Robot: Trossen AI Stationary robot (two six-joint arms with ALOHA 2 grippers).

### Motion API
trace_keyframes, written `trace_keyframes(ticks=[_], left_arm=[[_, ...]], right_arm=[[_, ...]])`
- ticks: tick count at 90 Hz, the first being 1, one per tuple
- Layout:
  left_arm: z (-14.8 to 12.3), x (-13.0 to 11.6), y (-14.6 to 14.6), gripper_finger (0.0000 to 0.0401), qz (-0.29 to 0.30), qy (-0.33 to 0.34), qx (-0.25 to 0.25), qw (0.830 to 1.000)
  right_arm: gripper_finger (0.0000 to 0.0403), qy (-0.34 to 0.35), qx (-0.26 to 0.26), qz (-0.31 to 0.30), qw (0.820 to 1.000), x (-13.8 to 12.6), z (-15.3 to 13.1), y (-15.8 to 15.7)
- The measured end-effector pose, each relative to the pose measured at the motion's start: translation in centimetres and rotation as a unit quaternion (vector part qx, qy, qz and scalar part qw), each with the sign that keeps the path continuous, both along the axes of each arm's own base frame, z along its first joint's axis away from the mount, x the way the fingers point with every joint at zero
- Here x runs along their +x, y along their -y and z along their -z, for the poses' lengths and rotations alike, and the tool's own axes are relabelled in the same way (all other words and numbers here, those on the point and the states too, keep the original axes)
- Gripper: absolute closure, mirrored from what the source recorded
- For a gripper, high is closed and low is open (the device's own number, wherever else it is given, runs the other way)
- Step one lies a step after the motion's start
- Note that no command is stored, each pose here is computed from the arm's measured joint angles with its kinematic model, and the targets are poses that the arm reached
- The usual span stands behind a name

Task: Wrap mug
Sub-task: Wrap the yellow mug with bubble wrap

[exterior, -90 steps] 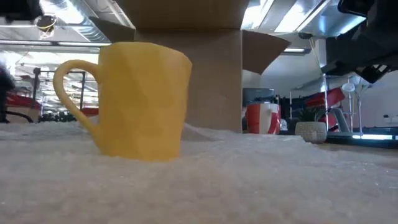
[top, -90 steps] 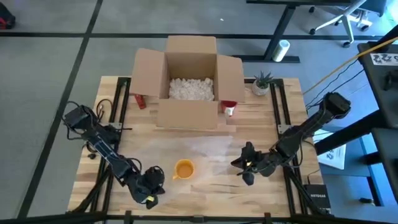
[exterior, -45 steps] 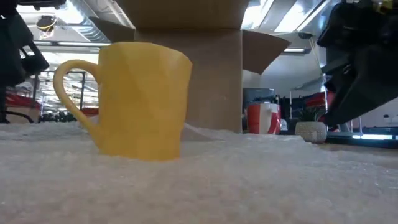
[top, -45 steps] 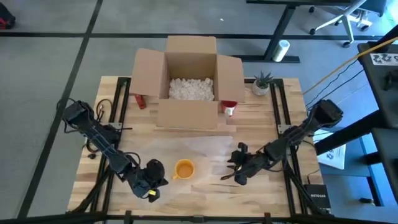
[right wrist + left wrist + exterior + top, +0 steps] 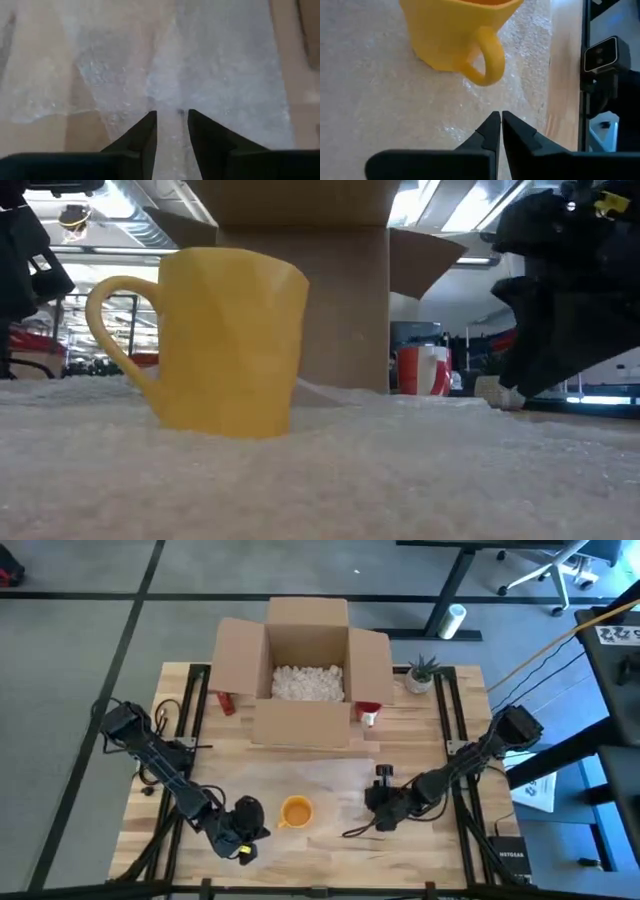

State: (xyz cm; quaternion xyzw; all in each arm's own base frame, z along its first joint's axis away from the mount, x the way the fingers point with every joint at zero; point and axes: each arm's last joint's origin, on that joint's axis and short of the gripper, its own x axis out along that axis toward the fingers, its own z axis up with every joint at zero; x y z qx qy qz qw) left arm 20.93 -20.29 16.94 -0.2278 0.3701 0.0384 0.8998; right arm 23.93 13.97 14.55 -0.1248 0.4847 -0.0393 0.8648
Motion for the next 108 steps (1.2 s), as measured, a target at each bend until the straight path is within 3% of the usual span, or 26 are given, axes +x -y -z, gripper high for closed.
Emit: trace_keyframes(ticks=[35, 61, 83, 108], left_arm=[[0.0, 0.0, 0.0, 0.0401, -0.008, -0.003, -0.005, 1.0], [-0.1, -0.2, 0.0, 0.0401, 0.003, -0.002, 0.003, 1.0], [-2.9, -2.1, -1.2, 0.0401, 0.005, 0.007, 0.019, 1.0], [-5.0, -3.6, -2.4, 0.0401, -0.006, 0.035, 0.035, 0.999]], right_arm=[[0.0306, -0.005, -0.037, -0.044, 0.998, 0.1, 0.1, 0.0], [0.0306, 0.002, -0.034, -0.048, 0.998, 0.2, 0.1, -0.1], [0.0306, 0.0, -0.007, -0.036, 0.999, 0.2, 0.1, -0.2], [0.0306, -0.014, -0.018, -0.033, 0.999, 0.4, 1.2, -0.3]])
